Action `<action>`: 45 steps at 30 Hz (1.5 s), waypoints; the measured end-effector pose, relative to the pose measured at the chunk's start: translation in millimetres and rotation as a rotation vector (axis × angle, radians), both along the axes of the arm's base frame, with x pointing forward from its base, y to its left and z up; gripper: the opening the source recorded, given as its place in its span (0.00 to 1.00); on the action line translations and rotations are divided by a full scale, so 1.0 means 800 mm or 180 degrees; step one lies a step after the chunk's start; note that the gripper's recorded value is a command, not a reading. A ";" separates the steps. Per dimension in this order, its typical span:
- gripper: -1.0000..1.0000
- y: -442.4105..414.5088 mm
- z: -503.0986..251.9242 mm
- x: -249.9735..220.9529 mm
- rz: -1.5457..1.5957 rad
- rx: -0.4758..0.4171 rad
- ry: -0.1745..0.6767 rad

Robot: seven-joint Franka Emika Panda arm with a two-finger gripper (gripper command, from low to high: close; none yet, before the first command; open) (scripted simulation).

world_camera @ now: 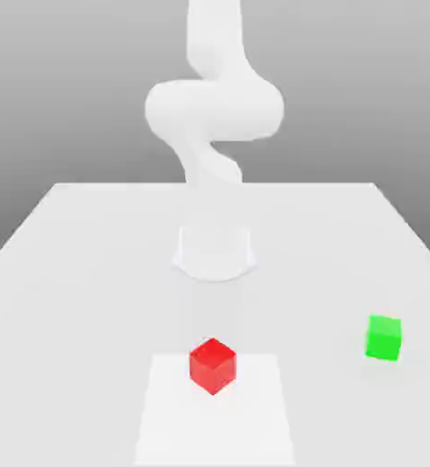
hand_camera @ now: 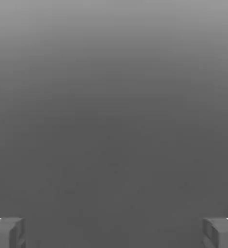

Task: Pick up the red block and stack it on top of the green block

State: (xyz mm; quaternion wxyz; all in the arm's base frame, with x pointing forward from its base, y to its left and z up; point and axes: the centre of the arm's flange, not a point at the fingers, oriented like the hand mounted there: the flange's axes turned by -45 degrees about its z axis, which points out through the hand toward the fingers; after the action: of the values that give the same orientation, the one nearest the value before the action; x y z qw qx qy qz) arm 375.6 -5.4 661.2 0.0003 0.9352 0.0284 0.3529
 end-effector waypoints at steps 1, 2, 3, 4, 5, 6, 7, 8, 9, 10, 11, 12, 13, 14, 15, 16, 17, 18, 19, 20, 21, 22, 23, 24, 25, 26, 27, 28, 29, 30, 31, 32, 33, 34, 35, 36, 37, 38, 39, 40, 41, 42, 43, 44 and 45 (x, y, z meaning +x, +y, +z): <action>0.50 -0.002 -0.031 0.015 0.0100 -0.0052 0.0119; 0.50 -0.004 -0.062 0.028 0.0201 -0.0102 0.0236; 0.50 -0.004 -0.093 0.040 0.0303 -0.0152 0.0351; 0.50 -0.005 -0.124 0.049 0.0406 -0.0201 0.0464; 0.50 -0.004 -0.155 0.056 0.0510 -0.0250 0.0577; 0.50 -0.004 -0.186 0.062 0.0617 -0.0298 0.0689; 0.50 -0.003 -0.218 0.065 0.0725 -0.0347 0.0800; 0.50 -0.002 -0.249 0.067 0.0837 -0.0395 0.0913; 0.50 -0.001 -0.280 0.067 0.0951 -0.0444 0.1026; 0.50 0.000 -0.312 0.065 0.1068 -0.0492 0.1140; 0.50 0.002 -0.343 0.061 0.1190 -0.0541 0.1256; 0.50 0.003 -0.375 0.055 0.1316 -0.0590 0.1375; 0.50 0.004 -0.406 0.048 0.1447 -0.0642 0.1497; 0.50 0.004 -0.438 0.037 0.1584 -0.0692 0.1622; 0.50 0.005 -0.470 0.025 0.1728 -0.0743 0.1752; 0.50 0.005 -0.502 0.010 0.1881 -0.0797 0.1888; 0.50 0.004 -0.534 -0.006 0.2032 -0.0848 0.2020; 0.50 0.004 -0.556 -0.015 0.2120 -0.0877 0.2092; 0.50 0.005 -0.572 -0.019 0.2169 -0.0891 0.2125; 0.50 0.005 -0.585 -0.020 0.2196 -0.0900 0.2140; 0.50 0.005 -0.597 -0.021 0.2207 -0.0904 0.2148; 0.50 0.004 -0.608 -0.022 0.2209 -0.0907 0.2153; 0.50 0.004 -0.619 -0.022 0.2209 -0.0907 0.2158; 0.50 0.003 -0.631 -0.024 0.2206 -0.0905 0.2162; 0.00 0.003 -0.641 -0.025 0.2205 -0.0903 0.2166; 0.00 0.003 -0.641 -0.025 0.2205 -0.0903 0.2166; 0.00 0.003 -0.641 -0.025 0.2205 -0.0903 0.2166; 0.00 0.003 -0.641 -0.025 0.2205 -0.0902 0.2168; 0.00 0.003 -0.641 -0.025 0.2205 -0.0901 0.2170; 0.00 0.004 -0.641 -0.025 0.2205 -0.0900 0.2172; 0.00 0.004 -0.646 -0.026 0.2205 -0.0897 0.2172; 0.00 0.004 -0.643 -0.026 0.2206 -0.0898 0.2170; 0.00 0.003 -0.636 -0.025 0.2207 -0.0900 0.2167; 0.00 0.003 -0.627 -0.023 0.2209 -0.0902 0.2165; 0.00 0.003 -0.616 -0.023 0.2211 -0.0902 0.2163; 0.00 0.003 -0.606 -0.023 0.2210 -0.0901 0.2162; 0.00 0.002 -0.596 -0.023 0.2203 -0.0898 0.2163; 0.00 0.003 -0.586 -0.024 0.2206 -0.0898 0.2165; 0.00 0.003 -0.576 -0.025 0.2204 -0.0895 0.2168; 0.00 0.019 -0.569 -0.024 0.2309 -0.0932 0.2158; 0.00 0.048 -0.563 -0.024 0.2502 -0.1003 0.2136; 0.00 0.077 -0.558 -0.024 0.2702 -0.1078 0.2111; 0.00 0.107 -0.554 -0.026 0.2899 -0.1152 0.2084; 0.00 0.137 -0.550 -0.030 0.3098 -0.1226 0.2056; 0.00 0.167 -0.546 -0.036 0.3298 -0.1300 0.2026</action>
State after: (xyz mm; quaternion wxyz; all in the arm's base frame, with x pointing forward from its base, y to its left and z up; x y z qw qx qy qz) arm 346.9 128.4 224.8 -0.0005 0.8404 0.5420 -0.0002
